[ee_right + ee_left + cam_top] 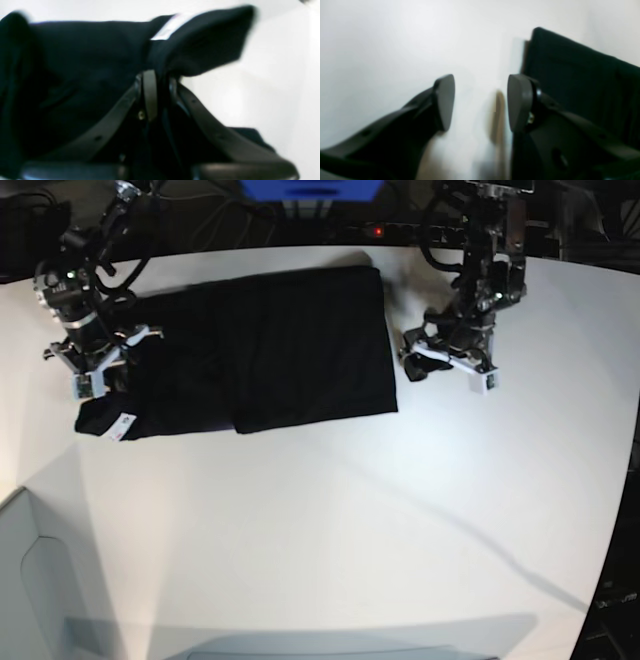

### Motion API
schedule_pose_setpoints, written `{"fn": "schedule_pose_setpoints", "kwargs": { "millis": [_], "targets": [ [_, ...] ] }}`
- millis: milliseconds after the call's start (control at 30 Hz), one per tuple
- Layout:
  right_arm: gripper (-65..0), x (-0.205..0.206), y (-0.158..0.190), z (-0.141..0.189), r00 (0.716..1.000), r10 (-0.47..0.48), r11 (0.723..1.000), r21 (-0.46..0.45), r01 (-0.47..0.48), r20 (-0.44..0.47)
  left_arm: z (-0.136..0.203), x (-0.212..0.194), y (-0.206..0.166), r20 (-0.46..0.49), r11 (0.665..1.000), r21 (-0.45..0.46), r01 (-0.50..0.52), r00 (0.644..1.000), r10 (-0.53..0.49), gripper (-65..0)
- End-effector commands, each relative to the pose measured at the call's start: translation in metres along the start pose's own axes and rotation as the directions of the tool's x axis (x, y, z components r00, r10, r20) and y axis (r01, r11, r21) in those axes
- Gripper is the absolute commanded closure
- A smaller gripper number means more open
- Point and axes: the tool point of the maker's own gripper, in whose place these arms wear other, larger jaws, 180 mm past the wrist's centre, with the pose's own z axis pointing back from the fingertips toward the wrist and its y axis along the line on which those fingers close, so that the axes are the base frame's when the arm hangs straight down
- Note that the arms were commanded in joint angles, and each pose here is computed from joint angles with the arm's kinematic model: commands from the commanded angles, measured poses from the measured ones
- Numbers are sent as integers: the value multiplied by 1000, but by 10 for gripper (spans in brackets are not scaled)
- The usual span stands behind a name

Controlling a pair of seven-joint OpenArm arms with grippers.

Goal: Fold the T-shirt properly
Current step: 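Withdraw the left gripper and grasp the bundle's end with the right gripper, then lift and swing the held bundle with the right gripper toward the table center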

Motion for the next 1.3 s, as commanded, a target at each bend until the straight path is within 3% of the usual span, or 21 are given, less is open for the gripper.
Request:
{"fn": "schedule_pose_setpoints", "kwargs": {
  "millis": [0, 167, 267, 467, 600, 833, 1067, 1267],
  "targets": [
    [0, 19, 9, 4, 997, 28, 999, 24, -30, 65, -4, -7, -2, -39, 1000, -5, 3, 999, -3, -329],
    [0, 41, 71, 7, 991, 27, 988, 148, -47, 134, -19, -26, -5, -98, 1000, -7, 5, 995, -6, -329],
    [0, 53, 115, 4, 986, 18, 965, 255, -60, 165, -23, -32, -9, -117, 1000, -16, 14, 993, -16, -329],
    [0, 64, 205, 3, 977, 44, 864, 483, -142, 207, -24, -32, -8, -123, 1000, -13, 14, 992, -16, -329],
    [0, 61, 248, -4, 978, 66, 793, 585, -173, 199, -25, -31, -8, -121, 1000, -13, 14, 992, -16, -329],
    [0, 53, 286, -14, 978, 106, 716, 669, -200, 178, -24, -34, -6, -125, 1000, -7, 13, 992, -14, -329],
    [0, 53, 322, 4, 967, 135, 633, 733, -251, 215, -22, -32, -2, -123, 1000, 0, 18, 992, -18, -329],
    [0, 64, 318, -1, 960, 139, 639, 719, -273, 242, 6, -18, -1, -82, 995, -18, 93, 992, -94, -321]
  ]
}}
